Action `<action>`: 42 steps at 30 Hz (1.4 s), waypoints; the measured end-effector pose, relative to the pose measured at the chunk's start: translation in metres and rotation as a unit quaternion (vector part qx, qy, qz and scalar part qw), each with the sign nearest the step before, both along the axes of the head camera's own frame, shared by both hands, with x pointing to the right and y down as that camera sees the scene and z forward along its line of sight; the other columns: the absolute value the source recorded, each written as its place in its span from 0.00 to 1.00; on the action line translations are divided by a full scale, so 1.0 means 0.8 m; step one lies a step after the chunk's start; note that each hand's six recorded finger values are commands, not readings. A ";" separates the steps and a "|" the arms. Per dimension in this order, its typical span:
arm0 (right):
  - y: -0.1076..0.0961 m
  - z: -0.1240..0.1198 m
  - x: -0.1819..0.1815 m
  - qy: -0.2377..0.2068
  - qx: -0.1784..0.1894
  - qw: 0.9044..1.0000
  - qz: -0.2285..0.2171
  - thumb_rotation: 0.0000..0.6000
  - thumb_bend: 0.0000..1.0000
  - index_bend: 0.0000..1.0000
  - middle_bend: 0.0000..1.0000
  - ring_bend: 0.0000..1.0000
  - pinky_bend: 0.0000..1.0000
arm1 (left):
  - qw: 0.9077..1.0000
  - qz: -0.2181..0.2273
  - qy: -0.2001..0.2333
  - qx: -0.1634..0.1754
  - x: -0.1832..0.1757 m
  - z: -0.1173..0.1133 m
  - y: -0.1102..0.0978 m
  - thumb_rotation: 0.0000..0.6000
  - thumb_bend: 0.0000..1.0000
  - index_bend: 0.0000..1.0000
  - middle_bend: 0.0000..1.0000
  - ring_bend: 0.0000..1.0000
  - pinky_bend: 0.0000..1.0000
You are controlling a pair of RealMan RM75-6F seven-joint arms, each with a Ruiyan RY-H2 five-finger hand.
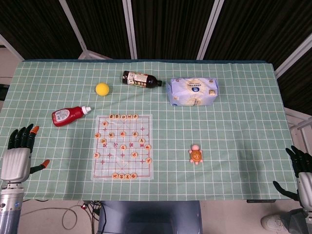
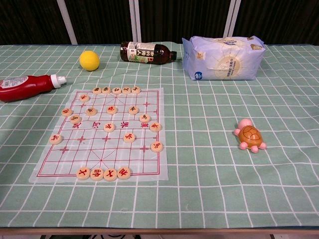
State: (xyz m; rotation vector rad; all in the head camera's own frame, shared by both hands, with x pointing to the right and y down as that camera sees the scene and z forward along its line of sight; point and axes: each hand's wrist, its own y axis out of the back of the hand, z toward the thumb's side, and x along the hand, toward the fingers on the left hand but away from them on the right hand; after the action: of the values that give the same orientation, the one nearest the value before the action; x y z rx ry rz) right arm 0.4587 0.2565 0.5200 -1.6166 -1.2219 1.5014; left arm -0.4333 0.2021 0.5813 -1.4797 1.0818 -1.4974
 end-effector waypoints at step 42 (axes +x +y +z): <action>0.001 0.000 0.008 -0.036 -0.027 0.998 0.043 1.00 0.25 0.00 0.00 0.00 0.00 | 0.992 0.030 -0.058 -0.107 0.176 0.117 -0.169 1.00 0.21 0.43 1.00 1.00 1.00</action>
State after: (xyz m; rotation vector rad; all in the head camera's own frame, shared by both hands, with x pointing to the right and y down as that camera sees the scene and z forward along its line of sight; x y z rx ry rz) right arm 0.4653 0.2575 0.5204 -1.6860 -1.3149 1.5537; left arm -0.2924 0.0668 0.6751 -1.5340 0.8213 -1.6768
